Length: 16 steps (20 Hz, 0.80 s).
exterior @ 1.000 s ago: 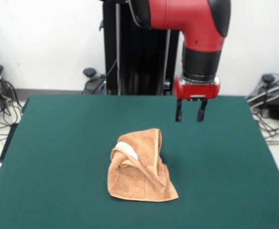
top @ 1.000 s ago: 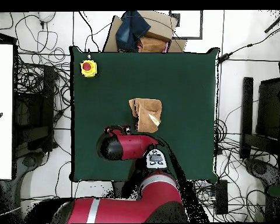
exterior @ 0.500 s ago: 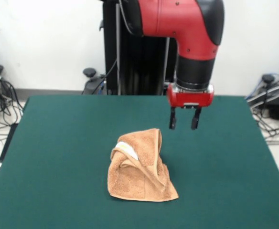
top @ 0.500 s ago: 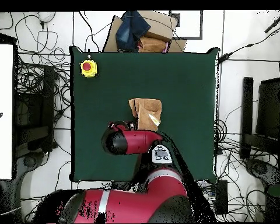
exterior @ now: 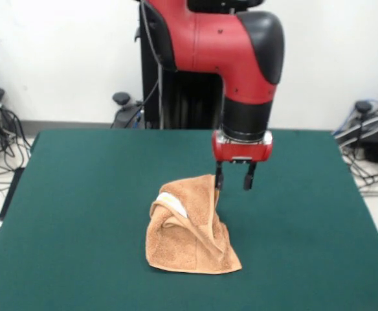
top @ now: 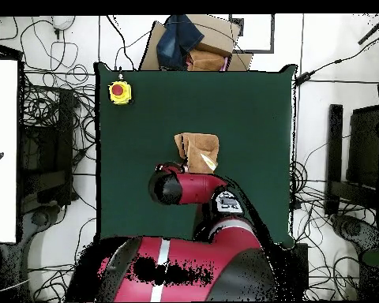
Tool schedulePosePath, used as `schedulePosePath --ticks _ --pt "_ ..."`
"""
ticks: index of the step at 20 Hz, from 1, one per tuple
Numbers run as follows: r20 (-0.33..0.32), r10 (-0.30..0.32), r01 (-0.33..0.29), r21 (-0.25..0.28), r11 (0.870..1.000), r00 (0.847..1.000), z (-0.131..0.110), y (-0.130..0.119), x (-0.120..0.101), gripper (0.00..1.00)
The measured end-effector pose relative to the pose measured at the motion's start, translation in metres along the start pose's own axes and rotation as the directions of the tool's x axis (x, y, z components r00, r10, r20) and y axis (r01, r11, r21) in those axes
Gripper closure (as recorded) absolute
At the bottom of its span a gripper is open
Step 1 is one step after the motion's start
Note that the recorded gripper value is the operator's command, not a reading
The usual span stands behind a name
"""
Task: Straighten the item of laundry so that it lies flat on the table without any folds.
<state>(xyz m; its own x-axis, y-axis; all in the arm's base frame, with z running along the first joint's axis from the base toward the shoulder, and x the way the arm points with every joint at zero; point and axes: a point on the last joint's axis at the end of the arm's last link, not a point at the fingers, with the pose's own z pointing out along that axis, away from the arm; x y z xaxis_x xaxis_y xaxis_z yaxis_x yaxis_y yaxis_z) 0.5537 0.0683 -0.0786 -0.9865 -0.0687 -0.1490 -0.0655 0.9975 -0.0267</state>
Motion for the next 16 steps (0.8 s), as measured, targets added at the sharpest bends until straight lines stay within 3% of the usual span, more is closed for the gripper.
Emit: schedulePosePath --ticks 7,16 --pt "-0.012 0.014 -0.014 0.001 1.000 1.000 0.016 -0.018 0.006 0.00" --pt "-0.011 0.006 -0.006 0.000 1.000 1.000 0.017 -0.019 0.006 0.00"
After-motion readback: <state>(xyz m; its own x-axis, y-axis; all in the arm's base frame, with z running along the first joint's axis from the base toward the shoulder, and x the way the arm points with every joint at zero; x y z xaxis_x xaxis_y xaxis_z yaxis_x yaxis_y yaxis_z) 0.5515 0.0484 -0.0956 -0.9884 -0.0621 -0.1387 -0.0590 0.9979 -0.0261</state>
